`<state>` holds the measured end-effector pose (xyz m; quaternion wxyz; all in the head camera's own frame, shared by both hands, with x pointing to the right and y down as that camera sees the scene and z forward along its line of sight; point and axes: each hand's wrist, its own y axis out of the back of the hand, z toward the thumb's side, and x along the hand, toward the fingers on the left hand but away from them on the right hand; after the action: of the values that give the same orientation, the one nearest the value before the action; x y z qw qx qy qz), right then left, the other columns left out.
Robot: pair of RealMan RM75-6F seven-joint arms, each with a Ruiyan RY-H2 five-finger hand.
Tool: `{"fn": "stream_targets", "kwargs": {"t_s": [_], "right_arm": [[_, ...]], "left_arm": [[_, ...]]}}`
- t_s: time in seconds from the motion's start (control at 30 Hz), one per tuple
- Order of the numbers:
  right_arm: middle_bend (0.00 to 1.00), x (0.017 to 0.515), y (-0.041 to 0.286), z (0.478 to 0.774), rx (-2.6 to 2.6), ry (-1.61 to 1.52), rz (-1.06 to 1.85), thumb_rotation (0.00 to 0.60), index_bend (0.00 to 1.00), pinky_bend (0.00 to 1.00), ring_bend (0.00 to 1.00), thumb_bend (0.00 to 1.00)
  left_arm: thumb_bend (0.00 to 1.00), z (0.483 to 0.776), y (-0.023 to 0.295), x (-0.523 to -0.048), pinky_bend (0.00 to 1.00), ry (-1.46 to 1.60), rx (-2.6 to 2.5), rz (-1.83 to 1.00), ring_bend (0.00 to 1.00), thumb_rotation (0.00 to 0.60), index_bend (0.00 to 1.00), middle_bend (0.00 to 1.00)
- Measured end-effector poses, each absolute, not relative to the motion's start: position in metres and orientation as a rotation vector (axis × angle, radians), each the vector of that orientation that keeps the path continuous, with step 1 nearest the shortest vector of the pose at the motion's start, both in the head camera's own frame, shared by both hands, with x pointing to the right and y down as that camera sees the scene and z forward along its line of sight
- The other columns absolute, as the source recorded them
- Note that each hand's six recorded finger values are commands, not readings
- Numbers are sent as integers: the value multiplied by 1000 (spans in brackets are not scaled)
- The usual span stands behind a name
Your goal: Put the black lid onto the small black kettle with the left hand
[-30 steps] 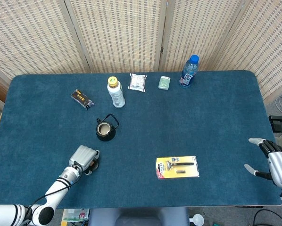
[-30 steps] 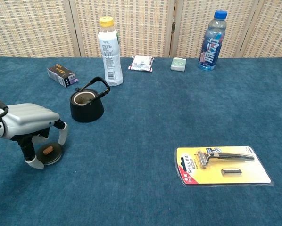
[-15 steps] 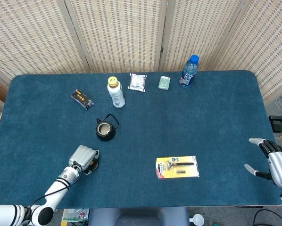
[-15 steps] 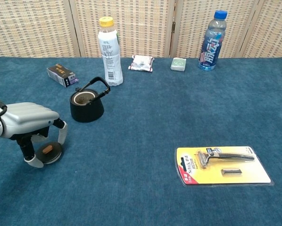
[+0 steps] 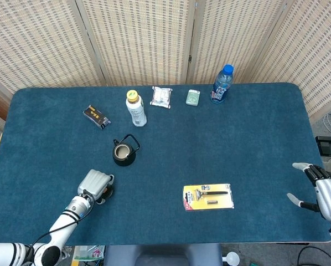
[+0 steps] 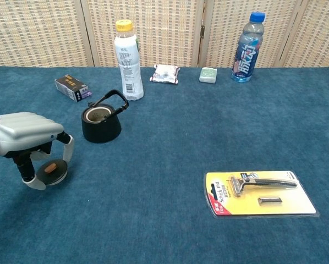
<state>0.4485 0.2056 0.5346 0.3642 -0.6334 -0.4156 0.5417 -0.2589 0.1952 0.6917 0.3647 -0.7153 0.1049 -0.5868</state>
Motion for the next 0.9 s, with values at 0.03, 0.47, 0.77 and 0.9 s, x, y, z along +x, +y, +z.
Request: {"fn": "stream_targets", "kwargs": {"t_s": [0.03,0.47,0.77,0.9], "right_arm": [[297,449,206,534,-1630,-1071,1393,600,265,389,268,85],[297,451,206,529,-1626,-1095,1376,600,265,389,268,85],[297,452,206,528,-1622,-1092,1379,600,265,389,268,85],[297,452,206,528,-1621,-1092,1381,600,265,389,268,85]], "left_arm": [[135,691,194,-259,1000,270,-1833,-1510,966,600,457,1000],[135,670,168,-269,1000,277,-1701,-1535,966,600,448,1000],[135,657,149,-266,1000,287,-1659,-1519,966,600,448,1000],[135,651,140,-260,1000,294,-1660,-1501,966,600,448,1000]]}}
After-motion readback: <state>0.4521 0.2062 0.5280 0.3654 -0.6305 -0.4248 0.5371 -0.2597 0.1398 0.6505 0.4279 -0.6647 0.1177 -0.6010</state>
